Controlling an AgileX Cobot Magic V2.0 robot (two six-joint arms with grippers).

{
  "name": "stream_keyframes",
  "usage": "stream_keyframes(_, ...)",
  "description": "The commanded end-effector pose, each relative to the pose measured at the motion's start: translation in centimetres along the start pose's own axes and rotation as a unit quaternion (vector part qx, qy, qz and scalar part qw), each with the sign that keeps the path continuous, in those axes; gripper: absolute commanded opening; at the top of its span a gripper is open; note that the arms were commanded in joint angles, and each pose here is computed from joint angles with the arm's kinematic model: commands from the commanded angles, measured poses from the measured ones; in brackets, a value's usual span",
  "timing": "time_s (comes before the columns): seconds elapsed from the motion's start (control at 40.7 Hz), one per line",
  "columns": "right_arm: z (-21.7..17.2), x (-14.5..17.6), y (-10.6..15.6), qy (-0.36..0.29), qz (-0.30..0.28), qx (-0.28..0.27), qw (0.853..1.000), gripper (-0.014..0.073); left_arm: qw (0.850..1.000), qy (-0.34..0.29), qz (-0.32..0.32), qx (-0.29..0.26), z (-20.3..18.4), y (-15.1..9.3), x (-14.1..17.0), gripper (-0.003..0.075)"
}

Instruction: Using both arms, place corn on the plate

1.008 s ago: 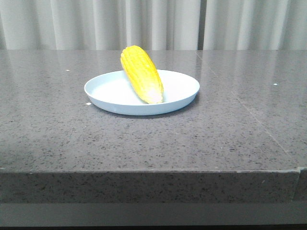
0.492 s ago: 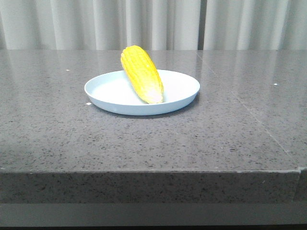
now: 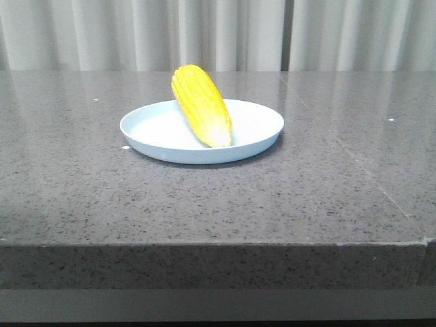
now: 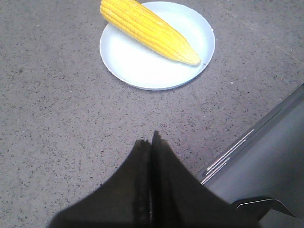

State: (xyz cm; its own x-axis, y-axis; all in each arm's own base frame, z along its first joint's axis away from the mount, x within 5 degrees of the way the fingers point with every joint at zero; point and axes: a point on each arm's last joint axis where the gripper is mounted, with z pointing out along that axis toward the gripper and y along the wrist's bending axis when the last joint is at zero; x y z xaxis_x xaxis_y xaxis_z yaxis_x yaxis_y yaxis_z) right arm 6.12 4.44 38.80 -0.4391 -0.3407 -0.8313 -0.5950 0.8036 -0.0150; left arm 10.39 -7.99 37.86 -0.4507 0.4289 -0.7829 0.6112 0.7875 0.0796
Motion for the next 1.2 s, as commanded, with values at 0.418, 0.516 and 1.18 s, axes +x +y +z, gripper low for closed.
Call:
stream_keyframes(0.418,-0.4,-0.9,-0.1,-0.037,-0.001,0.005,0.999,-0.0069,0.983,-0.109,-0.087,-0.12,-3.7,2.5,3.8,-0.002)
stream_keyframes(0.516,-0.4,-0.9,-0.1,-0.037,-0.001,0.005,0.999,-0.0069,0.971,-0.153,-0.106,-0.15,-3.8,2.5,5.7,-0.002)
stream_keyframes(1.18,-0.4,-0.9,-0.1,-0.037,-0.001,0.005,0.999,-0.0069,0.877,-0.367,-0.124,-0.285,2.6,1.7,17.7,-0.002)
